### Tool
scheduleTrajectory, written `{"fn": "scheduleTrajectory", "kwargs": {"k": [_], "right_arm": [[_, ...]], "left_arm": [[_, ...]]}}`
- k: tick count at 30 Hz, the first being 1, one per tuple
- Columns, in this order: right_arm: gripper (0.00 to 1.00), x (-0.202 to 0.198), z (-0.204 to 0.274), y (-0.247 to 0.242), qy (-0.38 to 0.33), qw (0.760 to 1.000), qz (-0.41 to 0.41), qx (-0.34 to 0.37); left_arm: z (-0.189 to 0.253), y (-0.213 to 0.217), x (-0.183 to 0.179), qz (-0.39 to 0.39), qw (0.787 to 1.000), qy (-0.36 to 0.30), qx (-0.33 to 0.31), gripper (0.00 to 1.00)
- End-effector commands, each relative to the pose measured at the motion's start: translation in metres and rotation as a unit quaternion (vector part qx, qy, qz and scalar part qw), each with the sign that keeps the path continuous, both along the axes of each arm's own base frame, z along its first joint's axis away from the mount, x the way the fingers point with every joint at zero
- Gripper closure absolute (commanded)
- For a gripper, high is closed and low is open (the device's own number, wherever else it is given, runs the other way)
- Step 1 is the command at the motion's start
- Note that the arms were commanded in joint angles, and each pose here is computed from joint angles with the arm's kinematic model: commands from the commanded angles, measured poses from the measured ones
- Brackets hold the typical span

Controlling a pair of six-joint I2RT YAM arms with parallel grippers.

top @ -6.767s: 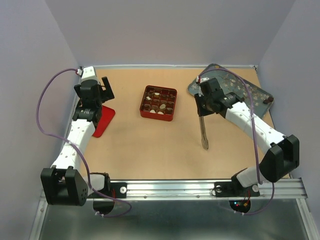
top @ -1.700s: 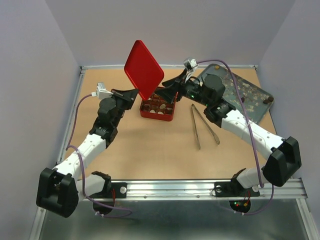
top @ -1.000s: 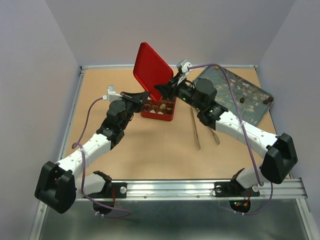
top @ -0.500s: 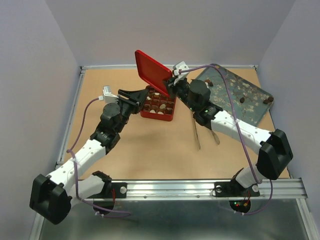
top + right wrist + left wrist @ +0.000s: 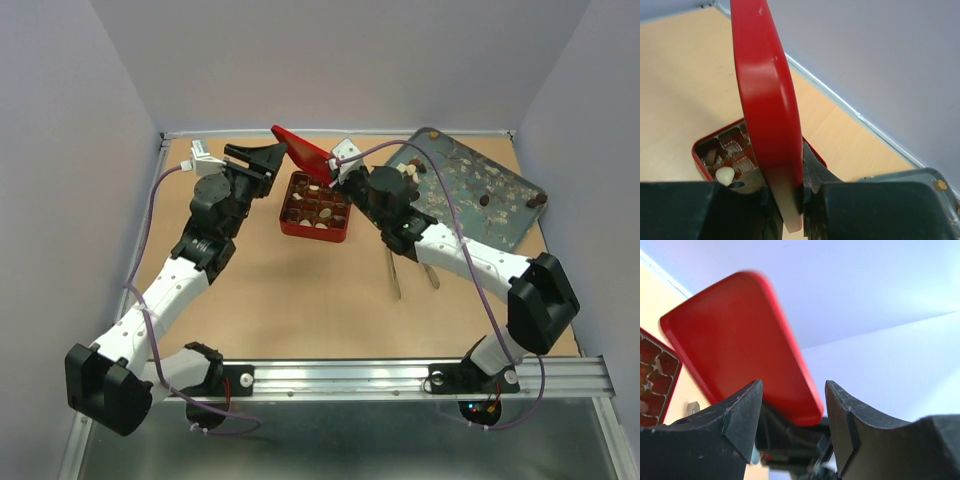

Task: Pack the chocolate

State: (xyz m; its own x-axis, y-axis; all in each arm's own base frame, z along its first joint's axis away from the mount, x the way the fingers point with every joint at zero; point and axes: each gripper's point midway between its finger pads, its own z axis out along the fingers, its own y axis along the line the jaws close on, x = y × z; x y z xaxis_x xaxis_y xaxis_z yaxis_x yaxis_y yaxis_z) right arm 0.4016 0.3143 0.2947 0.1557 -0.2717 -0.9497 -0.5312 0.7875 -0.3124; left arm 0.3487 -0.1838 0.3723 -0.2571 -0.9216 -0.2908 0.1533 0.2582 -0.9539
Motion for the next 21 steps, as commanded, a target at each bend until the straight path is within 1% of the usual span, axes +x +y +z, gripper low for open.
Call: {"fn": "scheduleTrajectory", "kwargs": {"k": [1,5,8,12,21], "right_arm": [[0.86,-0.014,0.014,0.008,-0.04,0.999,0.025,-0.024],[0.86,-0.016,0.003,0.008,-0.046,0.997,0.016,-0.056],[0.86,-0.017,0.001,0.008,-0.052,0.996,0.013,-0.067],[0.85,-0.019,0.0,0.011,-0.067,0.994,0.012,-0.089],[0.78,-0.028,-0.003,0.012,-0.109,0.987,-0.017,-0.119]], "left_arm": [[0.02,-0.01,0.009,-0.024,0.999,-0.025,0.012,0.35],[0.02,-0.019,0.016,-0.039,0.999,-0.022,0.015,0.33],[0.009,-0.03,0.019,-0.061,0.998,-0.005,0.026,0.32],[-0.002,-0.034,0.023,-0.071,0.997,0.01,0.038,0.32],[-0.016,-0.04,0.02,-0.09,0.993,0.03,0.07,0.33]]}}
